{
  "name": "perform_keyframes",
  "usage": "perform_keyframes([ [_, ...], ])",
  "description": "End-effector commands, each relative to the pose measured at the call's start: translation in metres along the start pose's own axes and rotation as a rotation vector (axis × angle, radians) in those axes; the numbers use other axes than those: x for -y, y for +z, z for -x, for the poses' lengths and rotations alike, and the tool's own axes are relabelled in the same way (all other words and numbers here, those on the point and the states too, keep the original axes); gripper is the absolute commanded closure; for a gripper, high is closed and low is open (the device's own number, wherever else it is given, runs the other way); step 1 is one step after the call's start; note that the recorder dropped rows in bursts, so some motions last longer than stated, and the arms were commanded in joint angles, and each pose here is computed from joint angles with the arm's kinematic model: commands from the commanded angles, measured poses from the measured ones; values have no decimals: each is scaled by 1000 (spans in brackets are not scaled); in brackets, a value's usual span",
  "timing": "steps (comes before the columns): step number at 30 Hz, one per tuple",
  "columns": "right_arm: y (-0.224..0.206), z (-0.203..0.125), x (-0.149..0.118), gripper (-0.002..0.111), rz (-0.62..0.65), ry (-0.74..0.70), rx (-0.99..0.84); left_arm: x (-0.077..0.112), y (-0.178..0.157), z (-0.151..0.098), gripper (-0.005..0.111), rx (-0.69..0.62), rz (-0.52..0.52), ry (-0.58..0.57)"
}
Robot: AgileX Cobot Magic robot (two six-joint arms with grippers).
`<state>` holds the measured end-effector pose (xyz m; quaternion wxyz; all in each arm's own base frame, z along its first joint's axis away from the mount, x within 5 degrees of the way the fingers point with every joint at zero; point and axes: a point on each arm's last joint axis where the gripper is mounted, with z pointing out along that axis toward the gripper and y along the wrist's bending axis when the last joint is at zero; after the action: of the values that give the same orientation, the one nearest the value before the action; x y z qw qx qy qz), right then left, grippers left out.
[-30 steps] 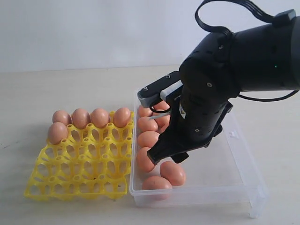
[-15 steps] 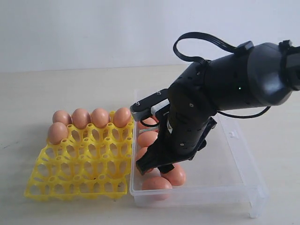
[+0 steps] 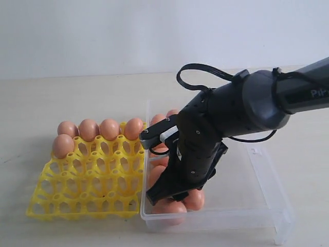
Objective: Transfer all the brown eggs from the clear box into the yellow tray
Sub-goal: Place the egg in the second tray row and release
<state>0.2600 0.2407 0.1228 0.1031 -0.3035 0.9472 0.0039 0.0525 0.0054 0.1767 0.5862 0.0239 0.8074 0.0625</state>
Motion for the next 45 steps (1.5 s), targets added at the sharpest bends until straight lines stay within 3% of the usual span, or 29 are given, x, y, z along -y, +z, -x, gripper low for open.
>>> perform_keyframes([
  [1,-6,-3,3,107,-8,-8,-32,0,-1,2,107,19,-5,-5],
  [5,-36,1,15,108,-25,-17,48,0,-1,2,107,19,-5,-5],
  [10,-84,19,25,108,-16,-36,355,0,-1,2,107,19,-5,-5],
  [16,-108,53,13,108,92,-75,809,0,-1,2,107,19,-5,-5],
  [21,-106,71,-6,108,192,-109,1060,0,-1,2,107,19,-5,-5],
  [35,-49,131,-67,108,249,-246,1076,0,-1,2,107,19,-5,-5],
  [45,-1,133,-70,108,219,-246,934,0,-1,2,107,19,-5,-5],
])
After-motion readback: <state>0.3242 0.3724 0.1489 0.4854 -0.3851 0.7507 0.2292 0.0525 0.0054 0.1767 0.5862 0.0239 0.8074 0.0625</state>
